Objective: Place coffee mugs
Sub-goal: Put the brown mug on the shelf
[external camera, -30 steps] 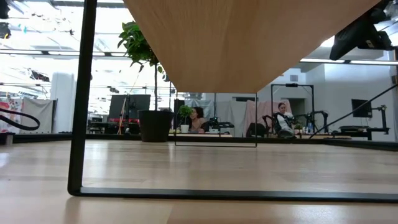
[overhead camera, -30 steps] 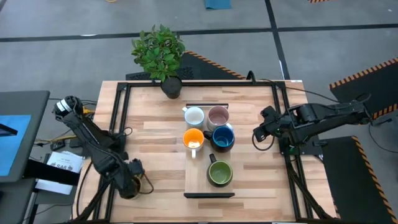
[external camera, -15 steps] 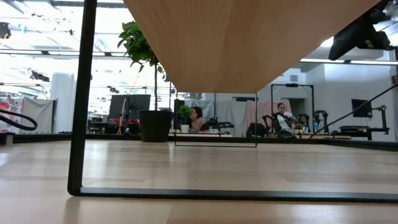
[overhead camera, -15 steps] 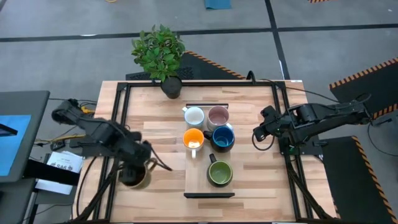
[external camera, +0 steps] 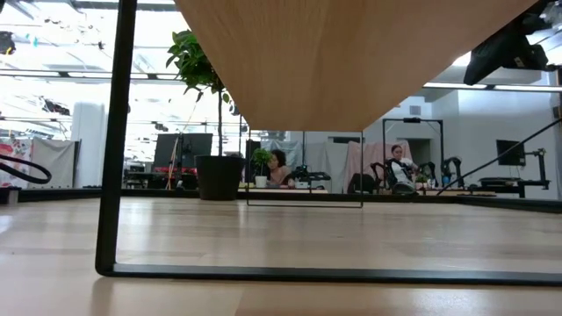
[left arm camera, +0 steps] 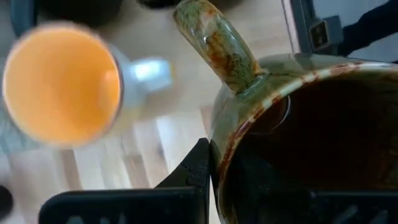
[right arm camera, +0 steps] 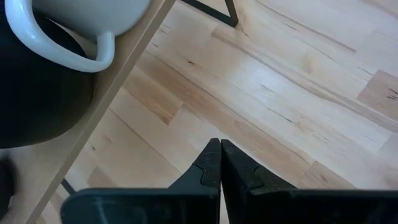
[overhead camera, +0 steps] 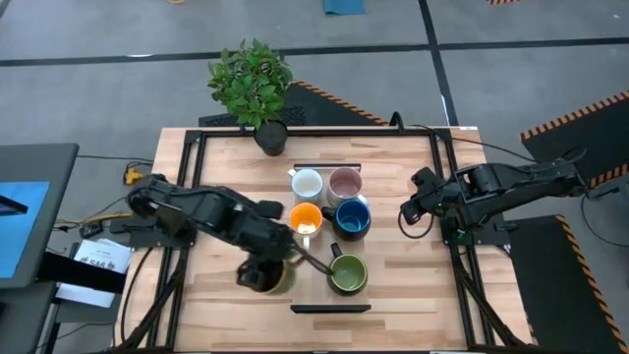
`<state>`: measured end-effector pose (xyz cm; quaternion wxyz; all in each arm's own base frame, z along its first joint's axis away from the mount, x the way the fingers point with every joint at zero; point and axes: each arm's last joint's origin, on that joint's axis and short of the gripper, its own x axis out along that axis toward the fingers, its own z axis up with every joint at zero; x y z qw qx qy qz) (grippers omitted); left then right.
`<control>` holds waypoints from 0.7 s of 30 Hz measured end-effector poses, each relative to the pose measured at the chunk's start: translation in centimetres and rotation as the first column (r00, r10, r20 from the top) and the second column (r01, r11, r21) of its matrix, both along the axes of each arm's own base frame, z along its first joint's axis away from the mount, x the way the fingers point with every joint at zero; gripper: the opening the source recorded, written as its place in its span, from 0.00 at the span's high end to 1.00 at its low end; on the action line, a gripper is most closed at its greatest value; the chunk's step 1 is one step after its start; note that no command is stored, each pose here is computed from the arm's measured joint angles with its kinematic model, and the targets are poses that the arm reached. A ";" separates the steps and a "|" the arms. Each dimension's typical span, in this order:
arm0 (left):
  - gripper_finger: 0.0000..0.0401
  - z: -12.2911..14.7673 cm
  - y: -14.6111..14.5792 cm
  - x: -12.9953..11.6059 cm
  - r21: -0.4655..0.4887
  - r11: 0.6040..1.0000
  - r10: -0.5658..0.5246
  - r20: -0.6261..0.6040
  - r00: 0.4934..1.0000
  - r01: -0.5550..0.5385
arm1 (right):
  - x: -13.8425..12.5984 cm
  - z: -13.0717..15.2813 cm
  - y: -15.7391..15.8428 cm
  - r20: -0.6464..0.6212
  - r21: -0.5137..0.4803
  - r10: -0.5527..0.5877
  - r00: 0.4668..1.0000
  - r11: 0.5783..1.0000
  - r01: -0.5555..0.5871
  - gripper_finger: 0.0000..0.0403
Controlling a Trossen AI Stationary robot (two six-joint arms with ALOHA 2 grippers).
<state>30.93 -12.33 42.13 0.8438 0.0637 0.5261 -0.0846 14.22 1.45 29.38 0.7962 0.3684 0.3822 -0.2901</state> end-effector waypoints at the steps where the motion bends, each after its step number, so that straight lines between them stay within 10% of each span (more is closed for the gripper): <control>1: 0.96 -0.4 0.0 0.6 0.011 1.000 -0.012 0.002 1.000 0.012 | 0.0 0.0 0.0 0.000 0.000 0.000 1.000 1.000 0.000 0.94; 21: 0.95 -3.1 0.1 4.6 0.076 0.992 -0.102 0.037 0.994 0.099 | 0.0 0.0 0.3 -0.001 0.006 0.022 1.000 1.000 -0.022 0.94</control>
